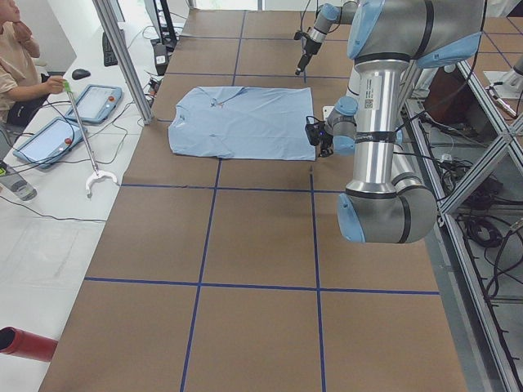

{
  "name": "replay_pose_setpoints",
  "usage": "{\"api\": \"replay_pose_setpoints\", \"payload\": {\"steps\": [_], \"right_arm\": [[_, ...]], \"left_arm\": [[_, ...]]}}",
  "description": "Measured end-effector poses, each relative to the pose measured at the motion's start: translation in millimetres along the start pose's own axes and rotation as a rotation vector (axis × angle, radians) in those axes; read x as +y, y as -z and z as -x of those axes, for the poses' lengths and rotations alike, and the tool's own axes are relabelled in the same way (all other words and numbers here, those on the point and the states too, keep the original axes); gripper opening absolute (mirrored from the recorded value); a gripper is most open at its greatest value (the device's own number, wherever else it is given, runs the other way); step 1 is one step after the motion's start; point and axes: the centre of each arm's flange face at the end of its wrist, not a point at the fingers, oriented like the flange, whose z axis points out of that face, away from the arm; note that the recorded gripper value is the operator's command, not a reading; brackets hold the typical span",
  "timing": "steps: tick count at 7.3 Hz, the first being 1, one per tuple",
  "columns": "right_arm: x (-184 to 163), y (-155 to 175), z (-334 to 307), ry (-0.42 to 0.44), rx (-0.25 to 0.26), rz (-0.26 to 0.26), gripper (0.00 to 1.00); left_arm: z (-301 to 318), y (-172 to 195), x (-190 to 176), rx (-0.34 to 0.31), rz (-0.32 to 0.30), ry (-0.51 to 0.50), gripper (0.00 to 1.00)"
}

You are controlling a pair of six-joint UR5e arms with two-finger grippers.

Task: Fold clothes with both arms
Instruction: 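Grasp the two hem corners nearest the robot with both grippers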

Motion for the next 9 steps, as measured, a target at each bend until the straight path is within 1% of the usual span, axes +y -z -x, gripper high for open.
{"api": "replay_pose_setpoints", "payload": {"steps": [3, 6, 9], "right_arm": [[0, -1, 0, 0.002, 0.000, -0.005, 0.93], [1, -1, -1, 0.004, 0.000, -0.008, 0.94], [1, -2, -1, 0.003, 0.001, -0.008, 0.94]], "left_arm": [[-2, -1, -8, -0.011, -0.020, -0.066, 0.57], [1, -7, -14, -0.023, -0.034, -0.078, 0.57], [7, -16, -14, -0.040, -0.034, -0.084, 0.57]]}}
